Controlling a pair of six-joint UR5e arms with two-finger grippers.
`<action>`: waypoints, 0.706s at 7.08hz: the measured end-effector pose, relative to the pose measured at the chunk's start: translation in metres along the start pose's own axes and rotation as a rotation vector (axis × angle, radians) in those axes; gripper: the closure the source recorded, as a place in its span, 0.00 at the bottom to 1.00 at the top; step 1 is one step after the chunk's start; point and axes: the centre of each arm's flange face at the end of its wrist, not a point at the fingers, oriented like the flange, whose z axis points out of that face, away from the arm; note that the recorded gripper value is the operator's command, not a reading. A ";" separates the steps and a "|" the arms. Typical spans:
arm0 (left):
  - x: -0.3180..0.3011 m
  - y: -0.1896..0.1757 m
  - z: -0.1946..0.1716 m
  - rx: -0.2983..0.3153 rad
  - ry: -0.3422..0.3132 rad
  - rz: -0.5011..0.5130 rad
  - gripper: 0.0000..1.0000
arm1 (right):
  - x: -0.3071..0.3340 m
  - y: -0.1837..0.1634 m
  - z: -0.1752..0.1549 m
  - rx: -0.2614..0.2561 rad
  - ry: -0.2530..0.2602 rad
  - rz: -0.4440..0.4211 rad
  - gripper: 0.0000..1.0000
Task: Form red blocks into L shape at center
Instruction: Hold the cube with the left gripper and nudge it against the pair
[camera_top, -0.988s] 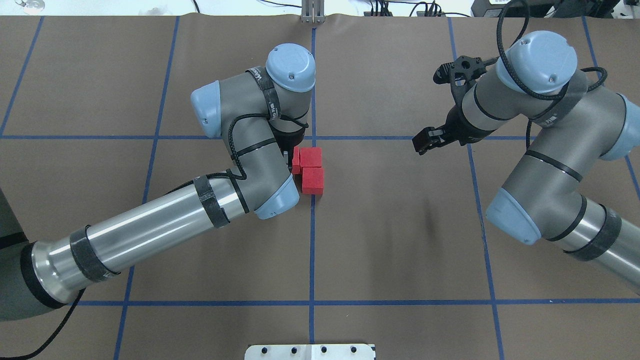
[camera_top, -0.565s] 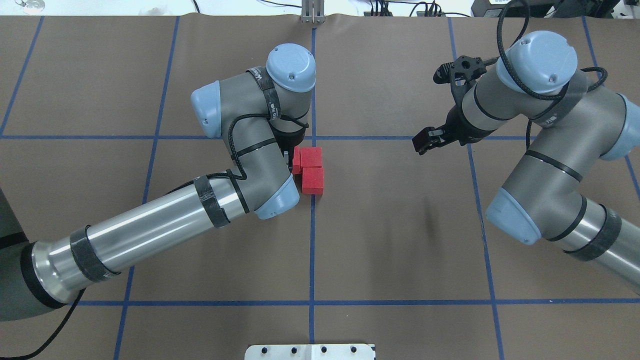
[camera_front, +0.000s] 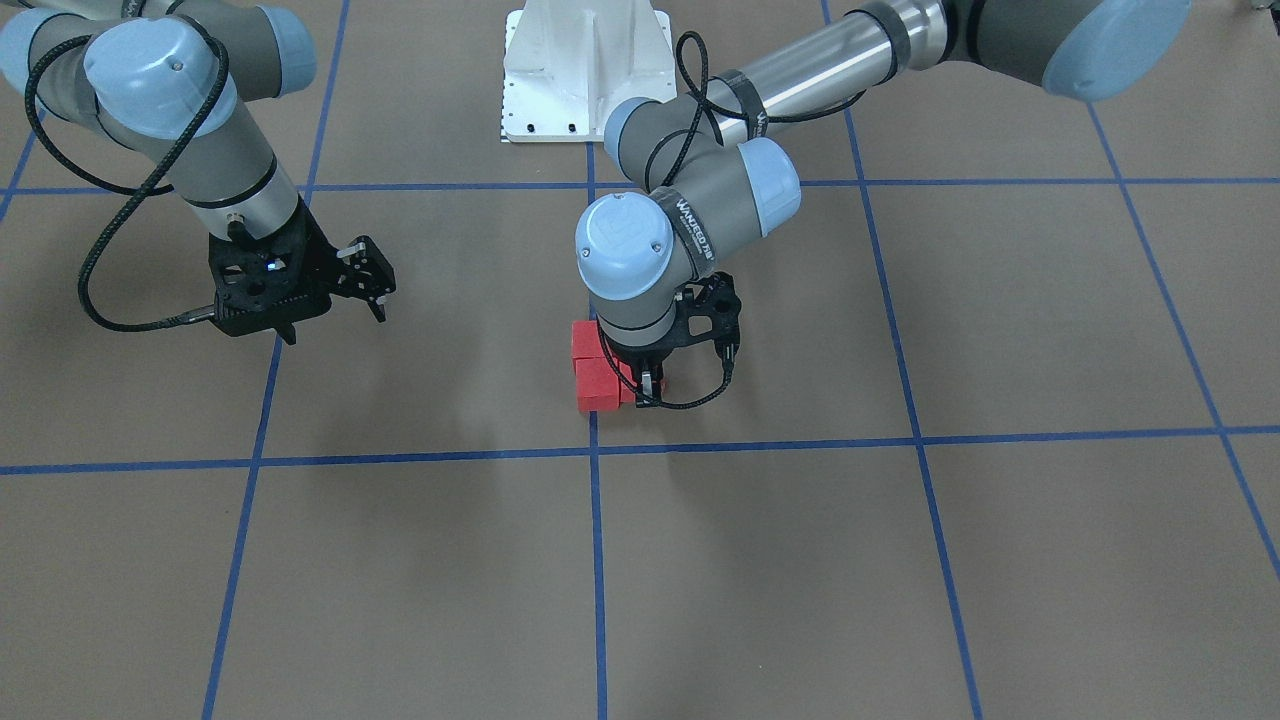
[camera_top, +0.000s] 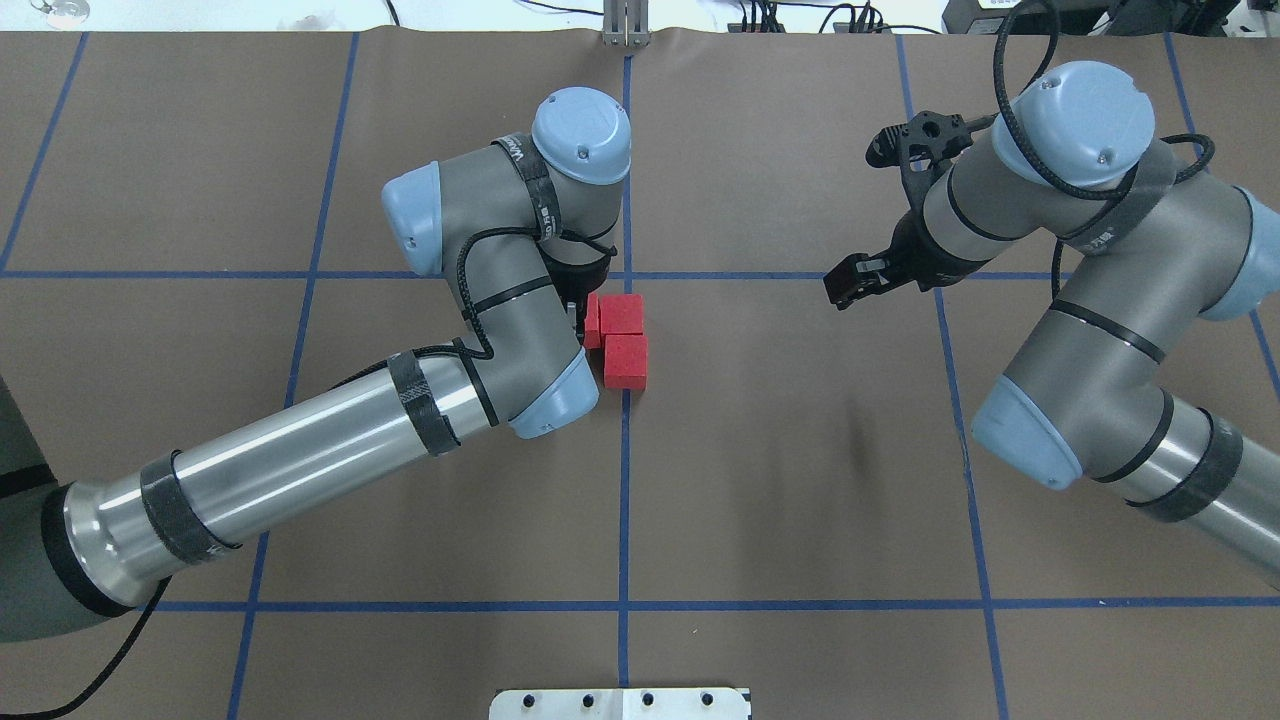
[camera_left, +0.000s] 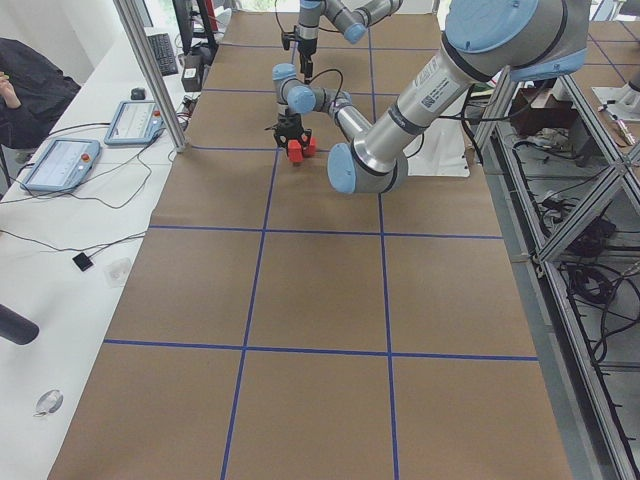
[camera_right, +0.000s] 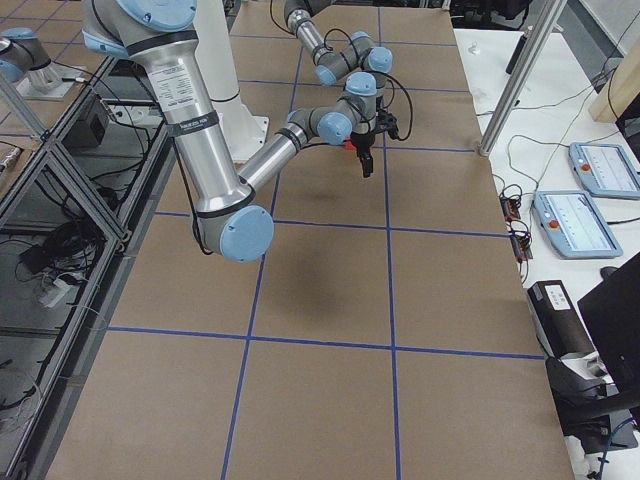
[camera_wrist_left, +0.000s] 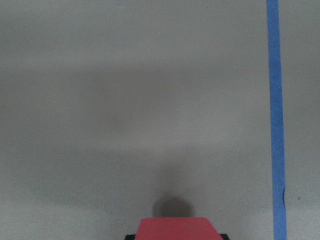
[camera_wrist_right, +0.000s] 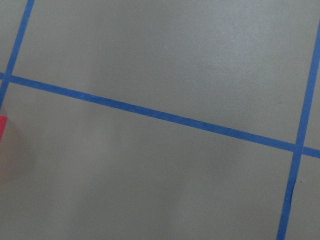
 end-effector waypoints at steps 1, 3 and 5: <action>0.000 0.000 0.000 -0.002 -0.003 0.000 0.81 | -0.001 0.000 -0.001 0.001 -0.001 -0.001 0.01; -0.002 0.002 0.000 -0.008 -0.008 0.003 0.12 | -0.001 0.000 -0.002 0.002 -0.003 -0.001 0.01; -0.004 0.006 -0.001 -0.014 -0.008 0.008 0.03 | -0.001 0.000 -0.002 0.003 -0.003 -0.002 0.01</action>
